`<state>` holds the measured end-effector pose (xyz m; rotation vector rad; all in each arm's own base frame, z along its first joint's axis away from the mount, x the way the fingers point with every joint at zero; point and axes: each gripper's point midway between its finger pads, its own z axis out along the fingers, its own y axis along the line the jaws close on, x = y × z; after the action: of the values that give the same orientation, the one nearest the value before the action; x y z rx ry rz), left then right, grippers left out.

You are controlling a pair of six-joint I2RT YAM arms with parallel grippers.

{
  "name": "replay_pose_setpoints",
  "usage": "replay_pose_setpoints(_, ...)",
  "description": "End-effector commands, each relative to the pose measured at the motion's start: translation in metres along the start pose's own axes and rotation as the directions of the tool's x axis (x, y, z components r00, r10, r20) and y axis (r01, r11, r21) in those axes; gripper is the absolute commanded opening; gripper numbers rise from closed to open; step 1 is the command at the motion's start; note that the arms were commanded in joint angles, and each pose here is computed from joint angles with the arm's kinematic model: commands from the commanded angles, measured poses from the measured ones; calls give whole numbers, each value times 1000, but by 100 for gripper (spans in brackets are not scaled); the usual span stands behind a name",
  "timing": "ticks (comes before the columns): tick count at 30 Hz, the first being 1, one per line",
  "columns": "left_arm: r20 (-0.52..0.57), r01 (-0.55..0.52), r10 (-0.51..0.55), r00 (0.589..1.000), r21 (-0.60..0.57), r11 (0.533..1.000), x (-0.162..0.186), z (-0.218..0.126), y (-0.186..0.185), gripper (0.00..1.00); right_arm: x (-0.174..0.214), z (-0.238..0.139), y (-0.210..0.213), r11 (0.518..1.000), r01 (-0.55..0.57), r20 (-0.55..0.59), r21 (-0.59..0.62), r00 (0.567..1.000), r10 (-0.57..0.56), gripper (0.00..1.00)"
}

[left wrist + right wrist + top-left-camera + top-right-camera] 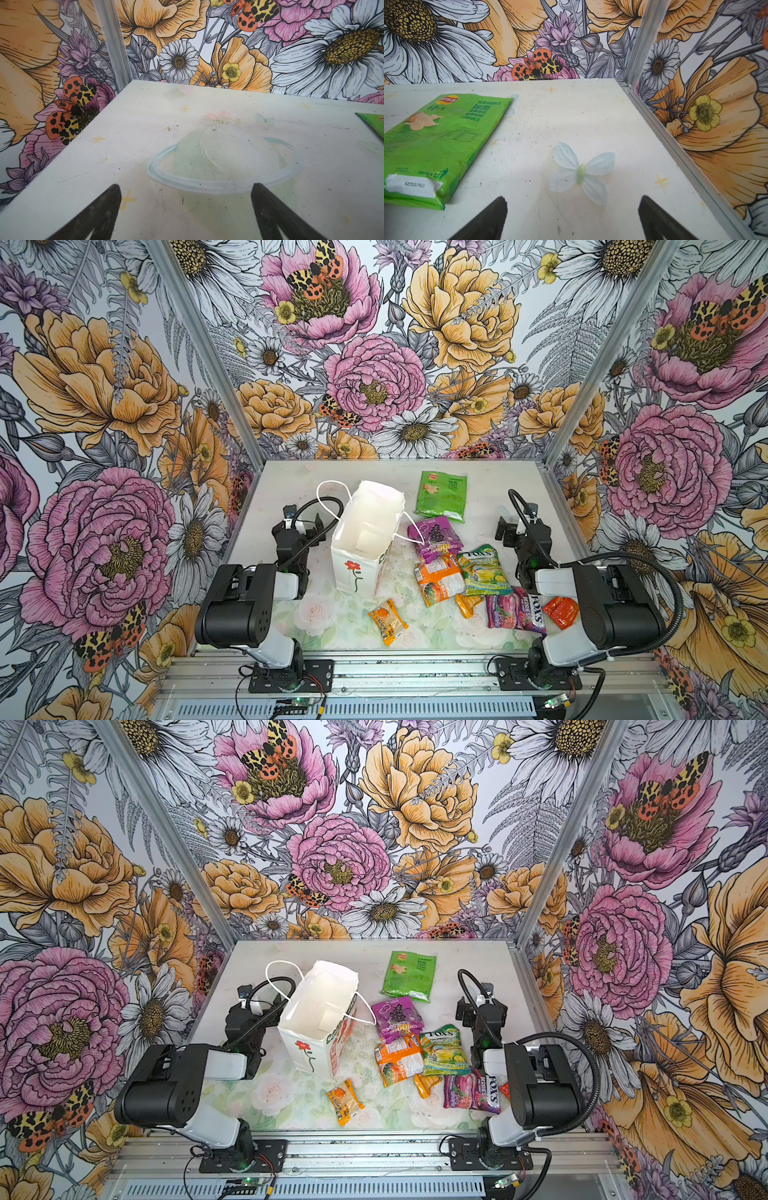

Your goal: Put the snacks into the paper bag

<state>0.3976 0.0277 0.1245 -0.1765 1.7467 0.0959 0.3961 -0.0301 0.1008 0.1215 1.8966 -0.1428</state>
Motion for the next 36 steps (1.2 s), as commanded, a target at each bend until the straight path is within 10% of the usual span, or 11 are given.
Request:
replay_pose_setpoints(1, 99, 60, -49, 994, -115, 991, -15, -16, 22, 99, -17, -5, 9, 999, 15, 64, -40, 998, -13, 100)
replay_pose_setpoints(16, 88, 216, -199, 976, -297, 930, -53, -51, 63, 99, -86, -56, 21, 988, -104, 131, -114, 984, 119, 100)
replay_pose_setpoints(21, 119, 423, -417, 901, -447, 788, -67, -74, 87, 99, -105, -68, 14, 944, -313, 72, -106, 944, 321, 100)
replay_pose_setpoints(26, 100, 466, -481, 871, -482, 742, -105, -108, 91, 99, -117, -94, 7, 872, -481, -45, -92, 876, 479, 100)
replay_pose_setpoints(36, -233, 438, -452, 861, -112, 892, -194, -153, 13, 99, -120, -143, 22, 863, -458, -190, -214, 886, 423, 99)
